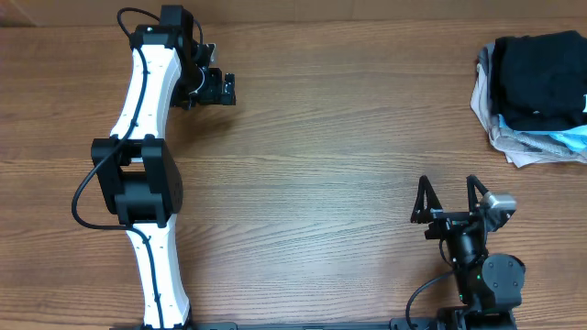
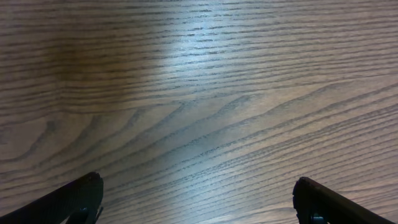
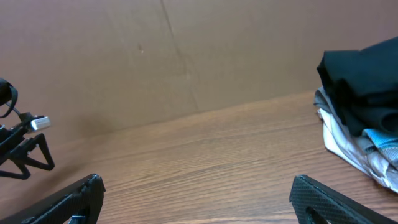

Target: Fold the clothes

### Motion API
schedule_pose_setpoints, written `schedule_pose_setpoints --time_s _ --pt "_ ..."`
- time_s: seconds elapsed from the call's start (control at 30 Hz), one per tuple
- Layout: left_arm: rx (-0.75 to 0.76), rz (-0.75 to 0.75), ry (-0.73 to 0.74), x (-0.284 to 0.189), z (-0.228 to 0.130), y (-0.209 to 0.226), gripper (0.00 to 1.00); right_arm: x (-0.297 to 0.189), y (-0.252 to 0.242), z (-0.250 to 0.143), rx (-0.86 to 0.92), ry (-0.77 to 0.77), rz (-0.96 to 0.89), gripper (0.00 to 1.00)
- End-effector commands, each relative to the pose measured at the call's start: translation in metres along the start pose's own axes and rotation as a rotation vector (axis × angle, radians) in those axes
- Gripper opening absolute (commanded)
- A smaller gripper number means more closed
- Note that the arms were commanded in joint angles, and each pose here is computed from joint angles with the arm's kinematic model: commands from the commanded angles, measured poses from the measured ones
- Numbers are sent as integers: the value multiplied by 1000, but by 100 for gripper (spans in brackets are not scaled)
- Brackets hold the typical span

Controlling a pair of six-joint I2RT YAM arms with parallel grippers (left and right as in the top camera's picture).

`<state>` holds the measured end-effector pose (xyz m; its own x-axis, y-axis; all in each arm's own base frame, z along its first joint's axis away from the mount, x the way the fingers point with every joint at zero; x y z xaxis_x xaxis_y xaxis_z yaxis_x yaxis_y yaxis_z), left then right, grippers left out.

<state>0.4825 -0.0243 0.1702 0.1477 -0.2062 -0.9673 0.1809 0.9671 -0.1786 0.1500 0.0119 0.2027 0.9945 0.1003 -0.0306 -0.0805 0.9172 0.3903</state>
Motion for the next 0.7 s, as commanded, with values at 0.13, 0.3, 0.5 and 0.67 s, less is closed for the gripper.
schedule_pose_setpoints --time_s 0.13,0.3,0.5,0.67 --pt "16 -2 1 2 1 -3 100 -2 -10 -24 6 -20 -4 100" --pt "16 -2 1 2 1 -3 100 -3 -13 -28 5 -15 -18 100" --pt "16 -2 1 2 1 -3 100 -3 -13 -28 5 -14 -14 100" --pt "16 -2 1 2 1 -3 100 -3 -13 -28 5 -14 -14 100"
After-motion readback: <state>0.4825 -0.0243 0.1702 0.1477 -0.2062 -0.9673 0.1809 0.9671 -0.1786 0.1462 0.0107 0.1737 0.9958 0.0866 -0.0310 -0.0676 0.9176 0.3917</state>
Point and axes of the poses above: each gripper's point midway between its finger pads, its own x axis out along the fingers, its own y axis along the line the jaws close on, z = x × y, the point moved 10 cm from there along -x, back along the fingers, and after that the axes turned 7 degrees about x, right-handed, at the moved point
